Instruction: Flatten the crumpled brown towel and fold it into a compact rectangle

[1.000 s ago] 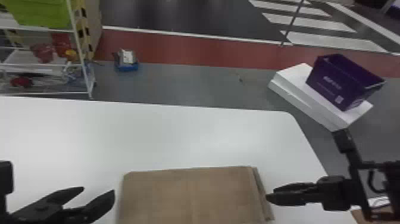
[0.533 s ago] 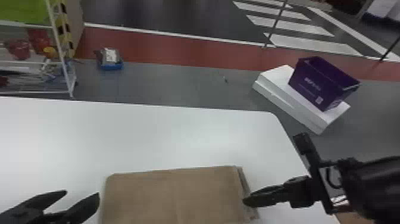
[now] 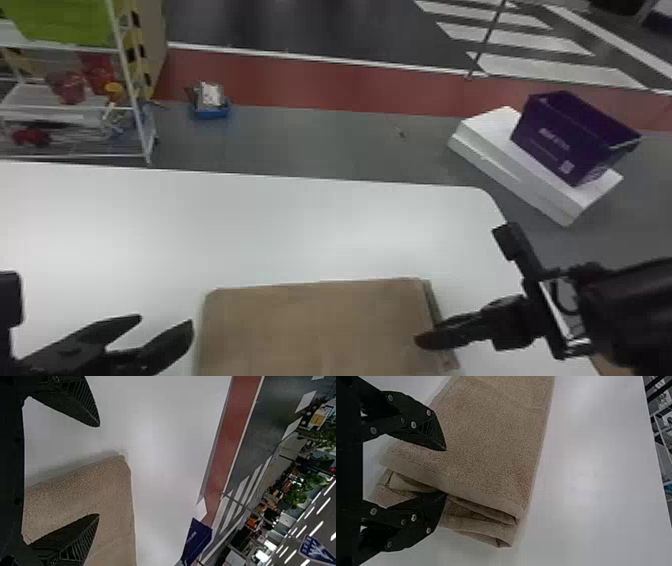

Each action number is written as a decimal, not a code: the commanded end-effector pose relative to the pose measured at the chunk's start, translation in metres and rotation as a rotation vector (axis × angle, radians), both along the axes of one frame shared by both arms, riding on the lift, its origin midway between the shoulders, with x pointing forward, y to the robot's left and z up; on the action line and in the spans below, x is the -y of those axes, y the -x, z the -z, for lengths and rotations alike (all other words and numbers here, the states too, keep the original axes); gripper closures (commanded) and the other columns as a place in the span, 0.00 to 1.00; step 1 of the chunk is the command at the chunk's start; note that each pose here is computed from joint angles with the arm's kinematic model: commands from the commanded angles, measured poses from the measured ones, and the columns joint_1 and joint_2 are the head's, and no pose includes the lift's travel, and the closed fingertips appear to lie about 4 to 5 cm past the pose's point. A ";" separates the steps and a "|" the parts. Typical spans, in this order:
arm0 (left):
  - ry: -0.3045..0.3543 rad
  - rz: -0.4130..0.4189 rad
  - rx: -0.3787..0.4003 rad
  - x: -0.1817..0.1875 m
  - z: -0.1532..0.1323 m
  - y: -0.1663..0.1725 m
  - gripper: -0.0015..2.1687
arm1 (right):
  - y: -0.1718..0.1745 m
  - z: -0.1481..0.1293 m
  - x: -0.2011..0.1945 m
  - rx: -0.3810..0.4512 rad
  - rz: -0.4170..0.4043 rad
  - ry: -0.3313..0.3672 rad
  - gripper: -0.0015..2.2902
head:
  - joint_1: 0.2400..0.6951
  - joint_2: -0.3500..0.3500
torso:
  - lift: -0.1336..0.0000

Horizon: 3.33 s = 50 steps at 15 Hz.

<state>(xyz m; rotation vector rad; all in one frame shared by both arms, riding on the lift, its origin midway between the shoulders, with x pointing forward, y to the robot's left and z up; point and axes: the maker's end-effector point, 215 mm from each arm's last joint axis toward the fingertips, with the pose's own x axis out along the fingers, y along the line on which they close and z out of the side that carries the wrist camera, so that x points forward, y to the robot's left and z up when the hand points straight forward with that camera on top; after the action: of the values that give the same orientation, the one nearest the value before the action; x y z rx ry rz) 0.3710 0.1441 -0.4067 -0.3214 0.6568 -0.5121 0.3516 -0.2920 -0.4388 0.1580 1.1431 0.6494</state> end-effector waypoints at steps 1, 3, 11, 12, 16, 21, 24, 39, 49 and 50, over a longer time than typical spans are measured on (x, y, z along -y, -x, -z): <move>0.001 -0.003 0.003 -0.001 -0.002 -0.001 0.04 | -0.003 -0.007 0.005 0.011 0.008 -0.006 0.26 | 1.00 0.17 | 0.07; 0.000 -0.004 0.004 -0.001 -0.002 0.000 0.04 | -0.004 -0.012 0.015 0.013 0.016 0.007 0.26 | 1.00 0.16 | 0.07; -0.001 -0.003 0.004 -0.001 -0.002 -0.001 0.04 | -0.003 0.004 0.010 -0.020 -0.011 0.042 0.26 | 1.00 0.13 | 0.07; -0.001 -0.005 0.004 -0.001 -0.002 -0.001 0.04 | -0.004 0.005 0.008 -0.020 -0.018 0.049 0.26 | 1.00 0.14 | 0.07; 0.000 -0.006 0.003 -0.002 -0.002 0.000 0.04 | -0.006 0.002 0.008 -0.018 -0.015 0.042 0.34 | 1.00 0.16 | 0.07; -0.001 -0.005 0.000 -0.002 0.000 0.000 0.04 | -0.008 0.001 0.007 -0.011 -0.010 0.030 0.45 | 1.00 0.16 | 0.07; 0.001 -0.004 -0.001 -0.002 0.000 0.000 0.04 | -0.012 -0.001 0.002 -0.004 -0.008 0.009 0.45 | 1.00 0.16 | 0.07; 0.004 0.000 -0.008 0.002 0.004 -0.001 0.04 | 0.000 -0.011 0.034 0.032 0.014 -0.019 0.45 | 1.00 0.07 | 0.07; 0.005 -0.001 -0.007 0.000 0.003 -0.001 0.04 | 0.000 -0.048 -0.014 0.048 -0.005 -0.142 0.45 | 1.00 0.18 | 0.07; 0.004 -0.003 -0.007 -0.001 0.003 0.000 0.04 | -0.001 -0.057 -0.015 0.064 -0.009 -0.147 0.45 | 1.00 0.19 | 0.07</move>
<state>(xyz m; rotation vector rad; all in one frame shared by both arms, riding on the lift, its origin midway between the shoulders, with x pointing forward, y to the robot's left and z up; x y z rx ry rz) 0.3714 0.1449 -0.4105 -0.3256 0.6637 -0.5109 0.3525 -0.2787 -0.3918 0.2586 1.0503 0.7382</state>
